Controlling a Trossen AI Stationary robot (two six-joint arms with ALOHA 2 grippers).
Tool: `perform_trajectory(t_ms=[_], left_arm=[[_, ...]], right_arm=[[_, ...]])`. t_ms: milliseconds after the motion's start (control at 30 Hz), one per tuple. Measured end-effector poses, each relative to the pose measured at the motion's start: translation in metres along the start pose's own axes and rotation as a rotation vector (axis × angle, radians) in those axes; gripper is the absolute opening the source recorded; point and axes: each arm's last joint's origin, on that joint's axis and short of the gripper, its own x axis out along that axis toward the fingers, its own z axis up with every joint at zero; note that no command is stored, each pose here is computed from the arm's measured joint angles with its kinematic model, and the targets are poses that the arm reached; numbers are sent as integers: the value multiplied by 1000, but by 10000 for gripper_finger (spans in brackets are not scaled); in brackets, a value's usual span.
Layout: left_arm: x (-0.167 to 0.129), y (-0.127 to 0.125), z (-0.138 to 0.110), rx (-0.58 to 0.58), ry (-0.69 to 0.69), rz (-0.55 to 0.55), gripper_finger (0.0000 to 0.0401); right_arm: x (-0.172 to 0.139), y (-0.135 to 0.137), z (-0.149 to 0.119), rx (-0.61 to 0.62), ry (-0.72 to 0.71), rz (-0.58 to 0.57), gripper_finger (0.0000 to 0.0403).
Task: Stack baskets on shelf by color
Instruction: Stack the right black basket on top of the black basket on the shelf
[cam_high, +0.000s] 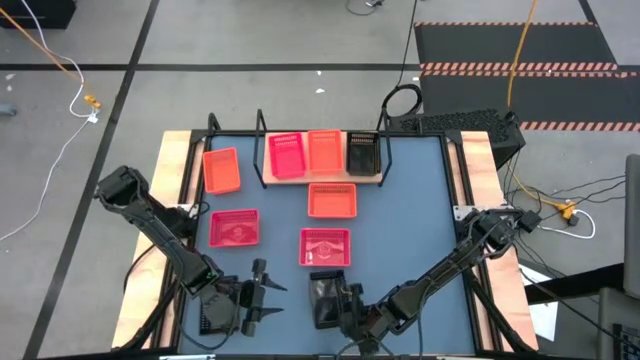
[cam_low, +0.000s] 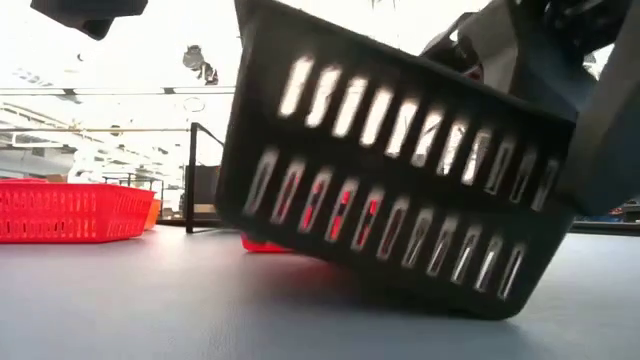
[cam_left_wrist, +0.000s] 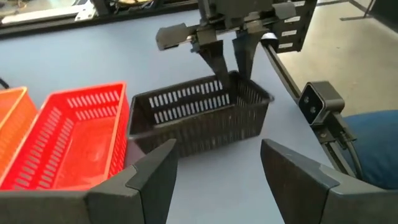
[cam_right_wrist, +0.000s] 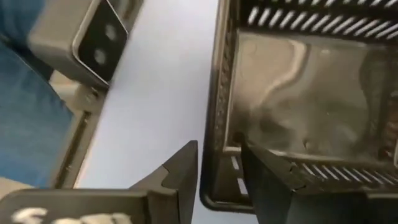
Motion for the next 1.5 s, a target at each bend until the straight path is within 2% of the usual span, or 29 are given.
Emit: perform_trajectory(t_ms=[100,267,467,533,633,733,833,1067,1167,1267,1367,1500], left_arm=[[0,1,-2,-22,16,6,232],[0,1,-3,-60,27,10,232],[0,1,-4,-86,31,12,232],[0,1,-4,-86,31,12,232],[0,2,-5,-68,39,14,232],[0,3,-7,7,61,36,232],[3,11,-8,81,72,101,232],[18,47,-11,89,179,253,232],[25,66,-11,92,222,315,232],[32,84,-8,96,241,366,232],[36,98,-7,84,255,407,232],[40,111,-6,80,269,432,232]], right_arm=[[0,1,-1,-20,16,31,91],[-6,3,0,-100,23,88,15],[-41,11,15,-245,-104,108,6],[-64,8,24,-292,-178,76,5],[-98,-9,35,-363,-252,-73,5],[-127,-38,42,-425,-251,-287,4],[-154,-82,47,-400,-207,-494,3],[-192,-202,32,-221,58,-742,2],[-202,-245,20,-170,156,-725,1],[-206,-277,9,-135,181,-617,1],[-206,-297,2,-125,193,-544,1],[-200,-317,-9,-84,283,-537,1]])
